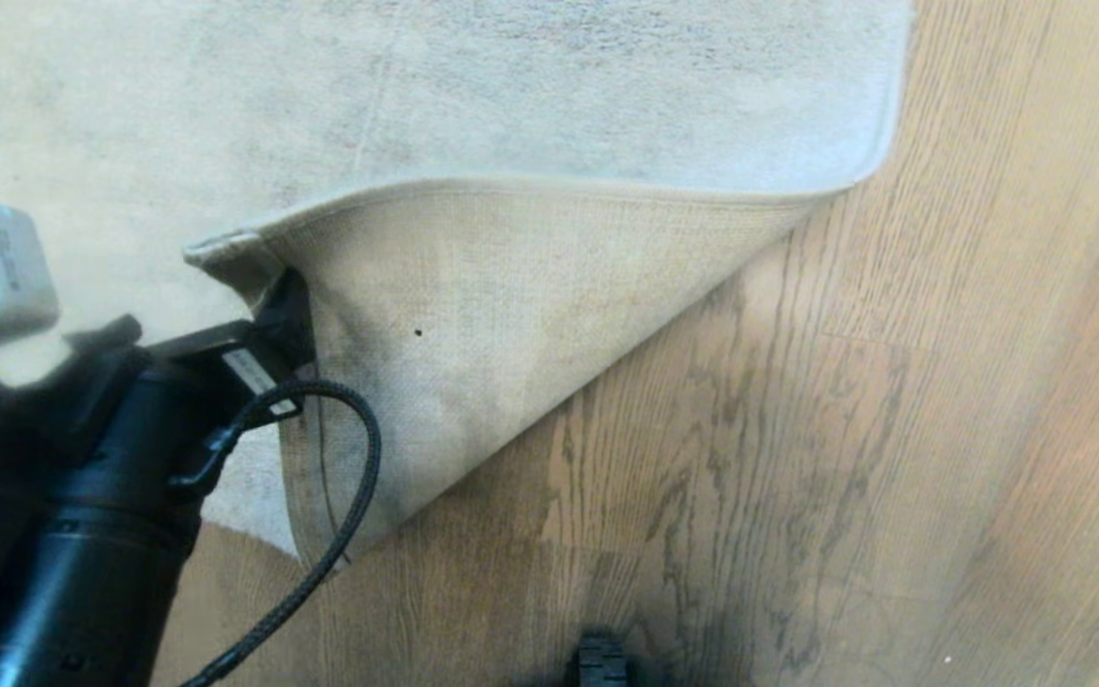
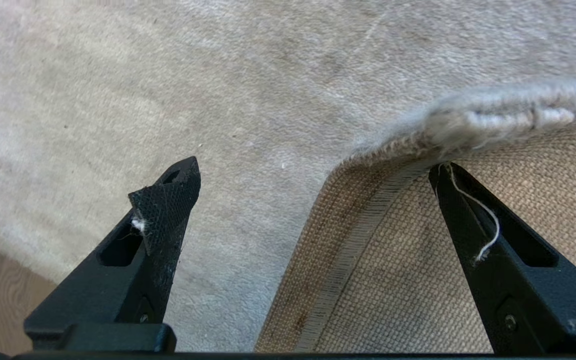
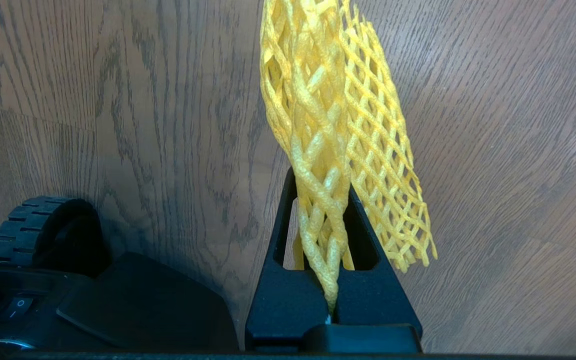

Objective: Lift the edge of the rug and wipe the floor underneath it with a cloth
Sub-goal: Lay down the carpet

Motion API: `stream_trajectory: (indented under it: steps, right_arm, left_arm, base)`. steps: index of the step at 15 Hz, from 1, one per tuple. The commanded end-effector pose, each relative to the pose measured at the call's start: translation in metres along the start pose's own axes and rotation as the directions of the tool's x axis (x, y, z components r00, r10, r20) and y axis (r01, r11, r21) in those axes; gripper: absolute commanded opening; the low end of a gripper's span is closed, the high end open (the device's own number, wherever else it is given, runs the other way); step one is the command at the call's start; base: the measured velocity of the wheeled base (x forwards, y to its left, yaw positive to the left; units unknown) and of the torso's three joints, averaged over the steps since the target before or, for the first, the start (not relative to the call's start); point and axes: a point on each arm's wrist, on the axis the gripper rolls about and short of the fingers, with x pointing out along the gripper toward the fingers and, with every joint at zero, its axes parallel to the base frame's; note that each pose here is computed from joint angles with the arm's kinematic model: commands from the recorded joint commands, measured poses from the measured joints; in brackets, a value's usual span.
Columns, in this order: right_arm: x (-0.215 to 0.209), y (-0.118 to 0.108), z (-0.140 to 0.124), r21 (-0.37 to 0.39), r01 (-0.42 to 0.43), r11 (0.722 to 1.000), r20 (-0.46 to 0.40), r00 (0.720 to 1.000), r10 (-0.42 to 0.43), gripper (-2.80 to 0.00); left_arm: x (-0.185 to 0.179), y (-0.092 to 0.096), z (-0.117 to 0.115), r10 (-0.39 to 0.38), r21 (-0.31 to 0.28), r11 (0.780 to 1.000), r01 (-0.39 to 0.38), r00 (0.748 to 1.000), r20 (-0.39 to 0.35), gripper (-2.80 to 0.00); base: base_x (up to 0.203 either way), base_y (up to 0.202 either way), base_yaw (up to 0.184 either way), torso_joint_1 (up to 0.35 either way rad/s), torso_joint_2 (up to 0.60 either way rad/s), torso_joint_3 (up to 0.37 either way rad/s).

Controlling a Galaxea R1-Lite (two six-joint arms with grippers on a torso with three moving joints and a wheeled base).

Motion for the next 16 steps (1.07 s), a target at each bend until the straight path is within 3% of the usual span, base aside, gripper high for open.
stream_trajectory:
  steps: [1,8,16]
  right_arm:
    - [0.000,0.000,0.000,-0.001,-0.001,1.000,-0.001,1.000,0.001,-2.80]
    - [0.000,0.000,0.000,-0.001,-0.001,1.000,-0.001,1.000,0.001,-2.80]
    - [0.000,0.000,0.000,-0.001,-0.001,1.000,-0.002,1.000,0.001,-2.80]
  left_arm:
    - [-0.006,0.002,0.000,-0.016,-0.004,1.000,0.016,1.000,0.002,0.00]
    - [-0.014,0.010,0.020,-0.045,-0.071,0.996,0.049,0.998,0.054,0.00]
    - [-0.023,0.015,0.026,-0.083,-0.079,0.993,0.088,0.994,0.065,0.00]
  base:
    - [0.000,0.000,0.000,0.000,0.00,0.000]
    - [0.000,0.000,0.000,0.000,0.00,0.000]
    - [0.000,0.000,0.000,0.000,0.00,0.000]
